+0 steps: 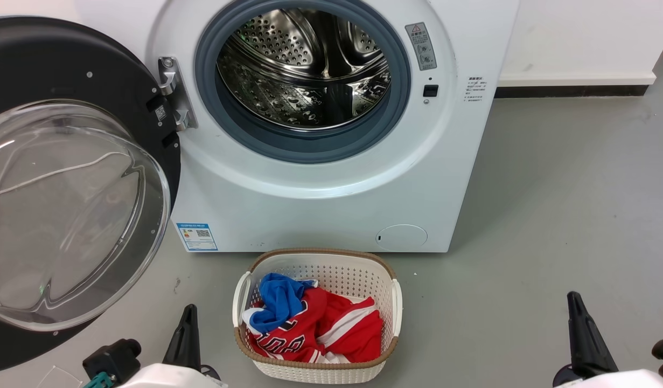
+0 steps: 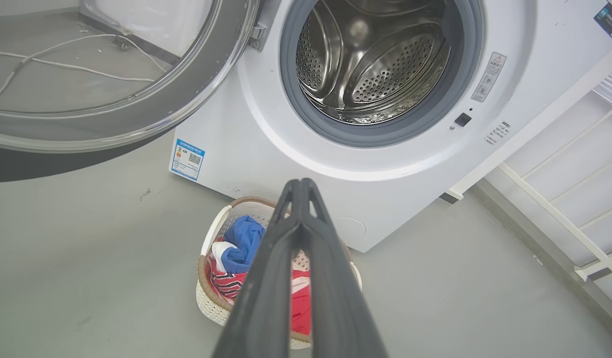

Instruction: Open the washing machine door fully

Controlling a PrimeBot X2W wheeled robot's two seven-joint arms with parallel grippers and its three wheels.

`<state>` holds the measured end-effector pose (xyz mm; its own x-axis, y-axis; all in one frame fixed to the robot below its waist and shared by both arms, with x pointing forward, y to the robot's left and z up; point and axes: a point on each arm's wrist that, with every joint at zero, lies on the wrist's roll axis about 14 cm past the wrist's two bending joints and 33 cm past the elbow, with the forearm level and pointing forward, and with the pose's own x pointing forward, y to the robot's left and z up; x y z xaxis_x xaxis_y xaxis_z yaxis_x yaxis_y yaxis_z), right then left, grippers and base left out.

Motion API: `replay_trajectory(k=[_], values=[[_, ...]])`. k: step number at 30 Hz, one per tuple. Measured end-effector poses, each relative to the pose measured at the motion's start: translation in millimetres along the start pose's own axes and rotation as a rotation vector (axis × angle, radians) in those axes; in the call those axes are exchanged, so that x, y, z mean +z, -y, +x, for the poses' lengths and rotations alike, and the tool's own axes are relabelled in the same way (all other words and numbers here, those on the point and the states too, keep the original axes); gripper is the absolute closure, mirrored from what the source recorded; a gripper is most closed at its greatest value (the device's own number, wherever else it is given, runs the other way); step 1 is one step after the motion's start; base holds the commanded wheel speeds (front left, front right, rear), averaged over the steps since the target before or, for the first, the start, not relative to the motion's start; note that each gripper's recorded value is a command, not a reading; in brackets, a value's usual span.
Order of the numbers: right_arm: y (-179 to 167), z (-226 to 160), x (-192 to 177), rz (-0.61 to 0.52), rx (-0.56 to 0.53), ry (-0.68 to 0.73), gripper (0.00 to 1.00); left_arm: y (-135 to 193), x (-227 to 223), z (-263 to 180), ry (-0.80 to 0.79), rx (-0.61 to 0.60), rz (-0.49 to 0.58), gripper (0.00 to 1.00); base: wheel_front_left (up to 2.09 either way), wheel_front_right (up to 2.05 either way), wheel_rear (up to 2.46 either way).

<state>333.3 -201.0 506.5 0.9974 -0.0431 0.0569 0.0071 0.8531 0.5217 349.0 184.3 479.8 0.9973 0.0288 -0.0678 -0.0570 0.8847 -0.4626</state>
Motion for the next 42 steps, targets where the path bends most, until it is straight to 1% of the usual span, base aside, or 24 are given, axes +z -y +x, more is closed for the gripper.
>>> replay_trajectory(k=[20, 42], values=[[4, 14, -4, 0.286, -0.034, -0.026, 1.00, -5, 4, 10, -0.017, 0.022, -0.305, 1.00, 0.00, 0.00, 0.00], [5, 27, -7, 0.539, -0.051, -0.048, 1.00, -5, 10, 19, -0.021, 0.014, -0.578, 1.00, 0.00, 0.00, 0.00]])
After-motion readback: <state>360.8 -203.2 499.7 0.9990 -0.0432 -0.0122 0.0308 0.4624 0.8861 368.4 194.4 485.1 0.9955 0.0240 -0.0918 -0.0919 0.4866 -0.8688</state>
